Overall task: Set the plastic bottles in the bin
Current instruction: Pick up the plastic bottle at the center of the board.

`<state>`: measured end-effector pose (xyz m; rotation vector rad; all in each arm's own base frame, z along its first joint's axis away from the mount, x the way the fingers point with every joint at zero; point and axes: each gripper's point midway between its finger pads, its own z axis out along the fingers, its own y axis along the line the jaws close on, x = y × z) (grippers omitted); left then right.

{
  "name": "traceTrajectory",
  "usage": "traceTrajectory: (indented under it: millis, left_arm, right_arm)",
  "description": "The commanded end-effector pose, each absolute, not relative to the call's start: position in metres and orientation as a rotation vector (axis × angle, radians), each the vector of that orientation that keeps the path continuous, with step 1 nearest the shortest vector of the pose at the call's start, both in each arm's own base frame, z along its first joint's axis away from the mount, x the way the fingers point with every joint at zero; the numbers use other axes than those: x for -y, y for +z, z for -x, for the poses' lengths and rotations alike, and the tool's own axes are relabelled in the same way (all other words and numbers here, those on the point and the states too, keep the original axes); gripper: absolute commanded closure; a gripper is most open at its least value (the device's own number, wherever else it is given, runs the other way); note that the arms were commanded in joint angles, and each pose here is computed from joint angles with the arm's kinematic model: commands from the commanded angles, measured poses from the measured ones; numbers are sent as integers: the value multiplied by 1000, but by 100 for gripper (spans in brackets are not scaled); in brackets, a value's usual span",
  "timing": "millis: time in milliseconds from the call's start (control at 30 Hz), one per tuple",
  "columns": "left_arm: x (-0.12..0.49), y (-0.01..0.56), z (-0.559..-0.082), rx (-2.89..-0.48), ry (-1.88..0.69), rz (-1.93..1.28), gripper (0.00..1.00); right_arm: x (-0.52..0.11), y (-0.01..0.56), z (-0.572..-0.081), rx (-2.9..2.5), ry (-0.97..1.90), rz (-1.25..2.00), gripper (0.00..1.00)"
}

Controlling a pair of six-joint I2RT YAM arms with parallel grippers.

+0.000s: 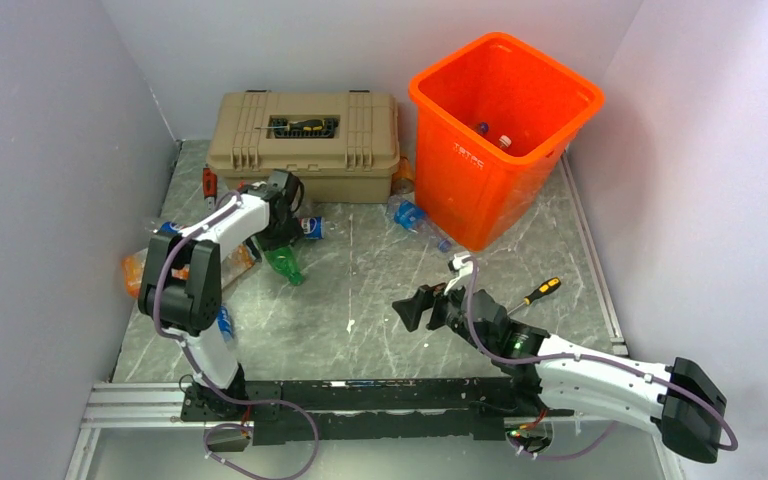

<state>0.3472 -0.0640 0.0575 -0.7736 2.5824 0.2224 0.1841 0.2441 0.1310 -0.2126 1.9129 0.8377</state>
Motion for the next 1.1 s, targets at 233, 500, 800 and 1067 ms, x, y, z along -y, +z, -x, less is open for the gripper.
traceTrajectory:
  millis: [233, 500, 800, 1067]
  left_arm:
    - [55, 52, -350, -2553, 252, 833, 18]
    - [58, 34, -338, -2580, 218, 816, 31]
    - [57, 49, -327, -2561, 166, 790, 44]
    - [72, 151, -317, -2375, -134, 654, 68]
  right_arm:
    - [-246, 150, -187, -1837, 883, 177, 10]
    - [-251, 154, -185, -1840, 904, 178, 10]
    - [-259, 160, -182, -1843, 923, 189, 10]
    - [-267, 177, -177, -1819, 959, 245, 9]
